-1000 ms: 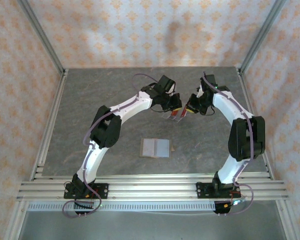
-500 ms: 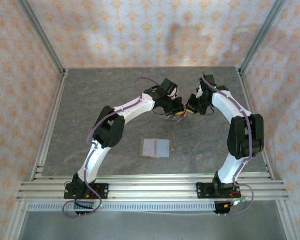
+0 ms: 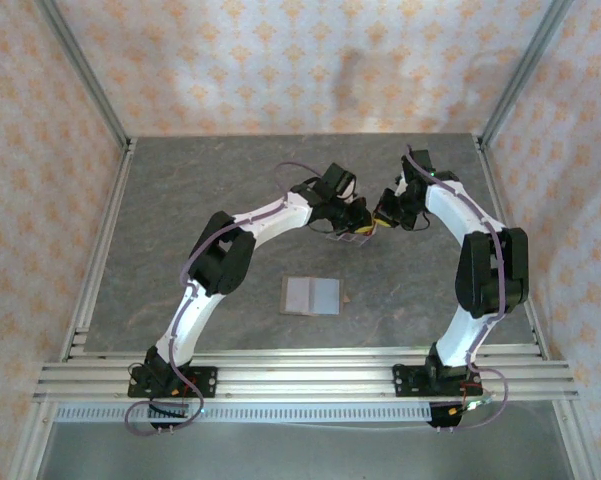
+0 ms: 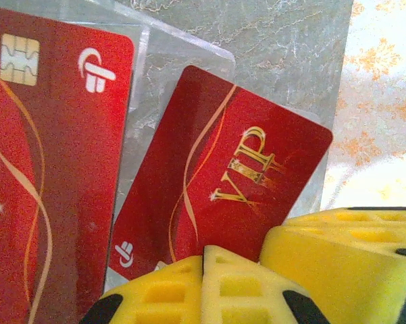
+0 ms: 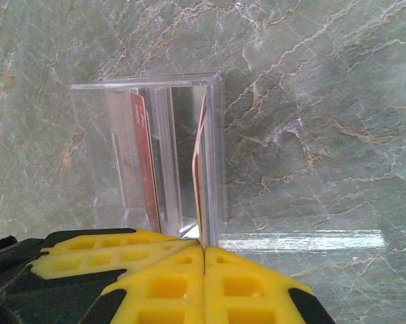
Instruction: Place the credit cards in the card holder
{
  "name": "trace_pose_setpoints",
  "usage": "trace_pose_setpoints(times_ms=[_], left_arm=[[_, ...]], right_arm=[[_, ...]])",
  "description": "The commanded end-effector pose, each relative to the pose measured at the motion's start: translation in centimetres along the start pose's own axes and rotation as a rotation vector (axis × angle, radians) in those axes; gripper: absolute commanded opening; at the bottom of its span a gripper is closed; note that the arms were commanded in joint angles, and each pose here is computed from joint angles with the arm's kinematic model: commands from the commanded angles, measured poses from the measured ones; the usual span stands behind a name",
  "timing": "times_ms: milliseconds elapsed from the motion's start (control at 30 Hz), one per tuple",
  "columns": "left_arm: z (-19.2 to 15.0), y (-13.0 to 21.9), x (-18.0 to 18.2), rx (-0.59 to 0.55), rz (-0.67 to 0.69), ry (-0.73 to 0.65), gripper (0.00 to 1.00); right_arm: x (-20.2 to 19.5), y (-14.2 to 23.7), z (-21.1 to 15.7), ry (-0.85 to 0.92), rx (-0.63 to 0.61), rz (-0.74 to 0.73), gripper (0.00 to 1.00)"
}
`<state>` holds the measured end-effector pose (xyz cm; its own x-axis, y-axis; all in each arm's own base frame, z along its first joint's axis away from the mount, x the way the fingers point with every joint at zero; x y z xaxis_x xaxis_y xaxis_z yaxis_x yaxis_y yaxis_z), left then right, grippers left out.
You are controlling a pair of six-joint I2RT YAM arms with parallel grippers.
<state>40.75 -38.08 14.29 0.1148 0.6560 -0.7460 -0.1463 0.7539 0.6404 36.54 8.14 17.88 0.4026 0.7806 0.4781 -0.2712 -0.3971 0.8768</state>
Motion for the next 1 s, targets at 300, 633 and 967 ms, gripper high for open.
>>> trace_pose_setpoints(times_ms=[300,633,967], left_arm=[[-2.1,-3.0,3.2,0.054,0.085,0.036,0.02],[-1.8,-2.7,3.5,0.041,0.092,0.045,0.02],[-1.4,-2.6,3.5,0.033,0.095,0.044,0.02]], right_arm=[[0.9,1.4,0.0,0.018,-0.017,0.016,0.0],[1.4,2.7,-0.3,0.031,-0.029,0.039,0.02],[1.7,3.4,-0.5,0.039,-0.034,0.045,0.05]])
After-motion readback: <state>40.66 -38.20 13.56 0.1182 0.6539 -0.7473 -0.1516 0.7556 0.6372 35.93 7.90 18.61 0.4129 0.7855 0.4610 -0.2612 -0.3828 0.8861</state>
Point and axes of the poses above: each hand's point on the last joint's axis, 136 mm out from that joint toward the fingers, its own y axis back along the fingers, its own x axis along the line the jaws close on, z = x × y, the point moved 8 cm from there along y, back along the fingers, and after that the axes turned 8 degrees about -y, right-handed, at the moved point
